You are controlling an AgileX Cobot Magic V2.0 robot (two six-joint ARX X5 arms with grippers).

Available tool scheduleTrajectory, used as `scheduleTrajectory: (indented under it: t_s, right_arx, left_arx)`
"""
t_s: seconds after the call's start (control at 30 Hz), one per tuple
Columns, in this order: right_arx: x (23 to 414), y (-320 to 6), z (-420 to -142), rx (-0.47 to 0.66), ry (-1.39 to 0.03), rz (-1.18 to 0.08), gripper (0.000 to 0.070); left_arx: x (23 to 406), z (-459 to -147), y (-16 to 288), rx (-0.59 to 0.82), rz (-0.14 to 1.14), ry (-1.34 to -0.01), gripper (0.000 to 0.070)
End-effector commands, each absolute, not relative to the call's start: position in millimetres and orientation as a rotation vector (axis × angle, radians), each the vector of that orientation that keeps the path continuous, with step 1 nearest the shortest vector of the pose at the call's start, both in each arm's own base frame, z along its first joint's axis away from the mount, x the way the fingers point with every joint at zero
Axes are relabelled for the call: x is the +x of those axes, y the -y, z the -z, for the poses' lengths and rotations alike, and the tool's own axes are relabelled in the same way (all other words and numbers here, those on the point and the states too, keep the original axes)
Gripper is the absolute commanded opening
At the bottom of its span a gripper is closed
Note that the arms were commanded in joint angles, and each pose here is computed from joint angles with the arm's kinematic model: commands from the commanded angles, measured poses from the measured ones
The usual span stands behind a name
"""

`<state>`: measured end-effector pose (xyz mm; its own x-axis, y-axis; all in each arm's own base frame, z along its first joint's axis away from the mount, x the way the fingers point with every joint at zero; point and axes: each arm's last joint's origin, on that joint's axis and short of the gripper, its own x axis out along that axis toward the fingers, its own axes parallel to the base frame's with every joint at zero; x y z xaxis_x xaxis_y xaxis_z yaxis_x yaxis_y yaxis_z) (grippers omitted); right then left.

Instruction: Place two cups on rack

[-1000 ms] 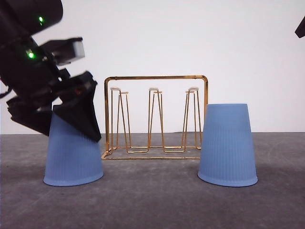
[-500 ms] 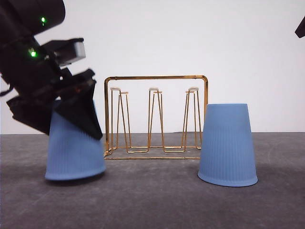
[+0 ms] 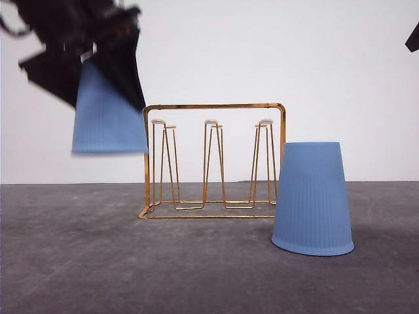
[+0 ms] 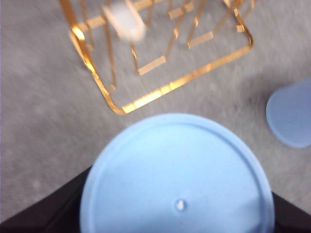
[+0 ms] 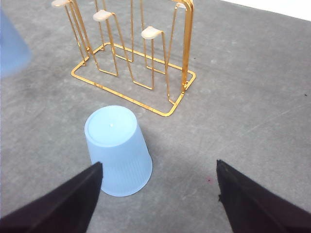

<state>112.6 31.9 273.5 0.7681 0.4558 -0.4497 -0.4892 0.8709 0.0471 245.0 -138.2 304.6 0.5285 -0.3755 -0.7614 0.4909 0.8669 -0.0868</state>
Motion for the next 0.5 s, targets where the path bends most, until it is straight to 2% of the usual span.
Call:
scheduleTrajectory:
  t_s: [0.0, 0.23, 0.47]
  right_arx:
    - [113, -33, -277, -0.08, -0.452, -0.519, 0.0476]
    - [113, -33, -277, -0.077, -0.453, -0.518, 0.0476]
    - [113, -33, -277, -0.062, -0.457, -0.514, 0.0476]
  left_arx:
    - [247, -323, 141, 0.129, 0.515, -0.833, 0.0308]
    - [255, -358, 142, 0.103, 0.469, -0.664, 0.0312]
    - [272, -354, 150, 0.085, 0.454, -0.599, 0.0311]
